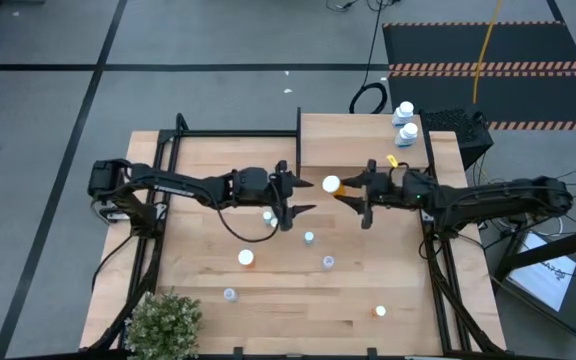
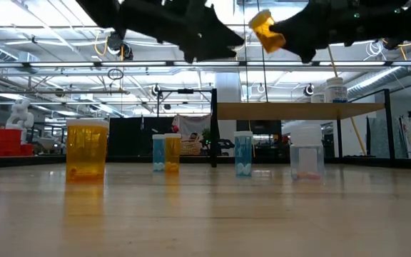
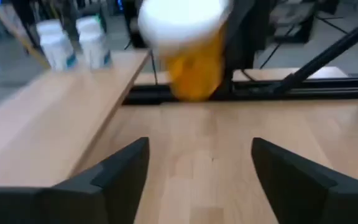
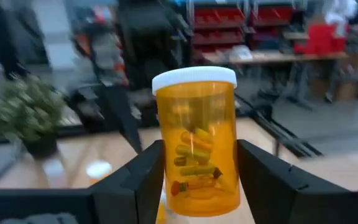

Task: Pick and place medicine bottles onto shelf by color
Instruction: Put the bottom large orange pill bottle on the shelf

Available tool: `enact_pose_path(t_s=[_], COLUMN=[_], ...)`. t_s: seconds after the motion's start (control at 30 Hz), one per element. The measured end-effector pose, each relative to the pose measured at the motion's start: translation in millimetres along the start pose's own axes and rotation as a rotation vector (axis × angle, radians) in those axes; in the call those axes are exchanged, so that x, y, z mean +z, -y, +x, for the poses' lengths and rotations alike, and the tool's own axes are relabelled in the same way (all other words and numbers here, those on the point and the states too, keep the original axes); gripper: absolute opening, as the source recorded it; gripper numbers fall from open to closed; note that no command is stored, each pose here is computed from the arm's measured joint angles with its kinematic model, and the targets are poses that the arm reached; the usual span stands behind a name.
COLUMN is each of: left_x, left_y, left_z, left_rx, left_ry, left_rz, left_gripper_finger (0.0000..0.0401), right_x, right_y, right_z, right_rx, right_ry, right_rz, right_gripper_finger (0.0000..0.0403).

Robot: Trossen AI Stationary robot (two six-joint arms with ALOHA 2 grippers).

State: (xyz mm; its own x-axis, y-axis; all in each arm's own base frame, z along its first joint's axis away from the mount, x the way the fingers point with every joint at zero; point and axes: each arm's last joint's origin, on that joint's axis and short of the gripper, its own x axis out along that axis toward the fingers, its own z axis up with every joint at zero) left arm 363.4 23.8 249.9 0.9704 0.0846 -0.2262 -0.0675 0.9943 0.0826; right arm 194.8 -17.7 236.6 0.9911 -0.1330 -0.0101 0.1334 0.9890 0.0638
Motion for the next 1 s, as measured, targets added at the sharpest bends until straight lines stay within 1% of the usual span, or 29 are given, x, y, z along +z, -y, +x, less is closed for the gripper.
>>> enact_pose_path(t_s=[0.1,0.2,0.3,0.47,0.53,0.7,0.87,1.0], left_x=[-4,-4,-6,-1,0,0,1,3], left_y=[0,1,1,3,4,6,7,7], left_z=[8,13,16,16,16,16,16,15], left_rx=[-0.005,-0.024,-0.031,-0.093,-0.097,-0.105,-0.108,-0.107], left_ry=[0.037,0.087,0.115,0.174,0.178,0.182,0.196,0.212], left_rz=[-0.035,-0.061,-0.067,-0.07,-0.068,-0.031,-0.031,-0.051], left_gripper_finger=[0.0311,0.0322,0.0323,0.0324,0.0324,0.0324,0.0324,0.0324], right_x=[0,2,-2,-4,-6,-10,-15,-19], right_y=[-2,-2,-3,-3,-4,-4,-5,-5], right_z=[3,7,13,20,24,30,35,38], right_rx=[0.06,0.068,0.088,0.095,0.116,0.126,0.171,0.171], right_ry=[0.065,0.106,0.108,0.161,0.169,0.196,0.211,0.215], right_rz=[0.003,0.004,0.002,0.003,0.002,0.001,-0.004,-0.004], right_gripper_finger=[0.018,0.018,0.018,0.018,0.018,0.018,0.018,0.018])
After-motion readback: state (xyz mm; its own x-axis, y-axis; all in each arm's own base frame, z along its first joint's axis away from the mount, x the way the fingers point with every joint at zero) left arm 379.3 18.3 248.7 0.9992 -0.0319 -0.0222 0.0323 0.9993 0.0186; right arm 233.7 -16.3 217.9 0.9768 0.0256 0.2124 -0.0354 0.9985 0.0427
